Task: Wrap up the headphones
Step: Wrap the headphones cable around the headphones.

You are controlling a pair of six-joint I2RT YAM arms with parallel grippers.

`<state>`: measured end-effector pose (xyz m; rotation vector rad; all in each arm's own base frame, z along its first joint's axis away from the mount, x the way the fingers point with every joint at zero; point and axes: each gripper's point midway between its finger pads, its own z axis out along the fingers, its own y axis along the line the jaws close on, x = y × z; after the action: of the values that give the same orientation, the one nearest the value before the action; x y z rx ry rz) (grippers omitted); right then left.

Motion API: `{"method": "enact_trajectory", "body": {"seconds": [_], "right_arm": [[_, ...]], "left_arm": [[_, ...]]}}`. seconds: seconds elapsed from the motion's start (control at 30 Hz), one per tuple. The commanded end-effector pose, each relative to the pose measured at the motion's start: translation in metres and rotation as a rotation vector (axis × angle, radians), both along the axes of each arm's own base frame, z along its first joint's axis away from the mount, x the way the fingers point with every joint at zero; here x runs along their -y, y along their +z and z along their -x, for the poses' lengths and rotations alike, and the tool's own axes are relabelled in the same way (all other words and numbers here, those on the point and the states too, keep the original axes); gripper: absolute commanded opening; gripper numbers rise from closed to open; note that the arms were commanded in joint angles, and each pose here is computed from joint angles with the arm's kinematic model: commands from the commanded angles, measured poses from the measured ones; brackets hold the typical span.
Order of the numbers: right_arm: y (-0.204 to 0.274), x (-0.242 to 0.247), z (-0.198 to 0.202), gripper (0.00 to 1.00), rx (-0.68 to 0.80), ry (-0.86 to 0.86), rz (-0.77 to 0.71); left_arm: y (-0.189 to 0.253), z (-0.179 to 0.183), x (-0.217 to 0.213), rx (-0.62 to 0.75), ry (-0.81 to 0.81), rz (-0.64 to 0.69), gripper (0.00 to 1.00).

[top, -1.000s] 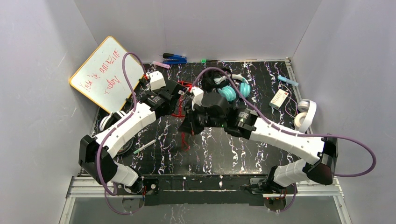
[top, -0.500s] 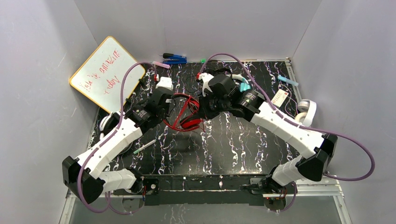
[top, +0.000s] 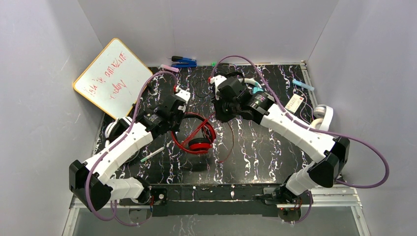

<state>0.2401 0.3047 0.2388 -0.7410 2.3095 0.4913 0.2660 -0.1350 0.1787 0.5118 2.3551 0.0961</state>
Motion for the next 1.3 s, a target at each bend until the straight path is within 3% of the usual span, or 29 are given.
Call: {"method": "enact_trajectory", "body": {"seconds": [0.0, 0.13, 0.43, 0.63, 0.87, 1.27], "right_arm": [[0.01, 0.008, -0.014, 0.13, 0.053, -0.032, 0.01], [0.002, 0.019, -0.019, 0.12, 0.032, -0.045, -0.014], [-0.006, 0.024, -0.016, 0.12, -0.078, 0.036, -0.215], [-0.003, 0.021, 0.0, 0.12, -0.137, 0.129, -0.349], [0.015, 0.02, 0.017, 0.13, -0.058, 0.21, -0.482], [0.034, 0.016, 0.035, 0.09, -0.002, 0.273, -0.635]], "left_arm": [[0.02, 0.008, 0.011, 0.002, -0.049, 0.076, 0.0], [0.036, 0.014, 0.018, 0.003, -0.063, 0.139, 0.0], [0.071, 0.034, 0.034, 0.011, -0.122, 0.309, 0.0], [0.102, 0.056, 0.062, -0.032, -0.205, 0.507, 0.0], [0.153, 0.072, 0.087, -0.061, -0.24, 0.726, 0.0], [0.202, 0.067, 0.093, -0.046, -0.13, 0.878, 0.0]]}}
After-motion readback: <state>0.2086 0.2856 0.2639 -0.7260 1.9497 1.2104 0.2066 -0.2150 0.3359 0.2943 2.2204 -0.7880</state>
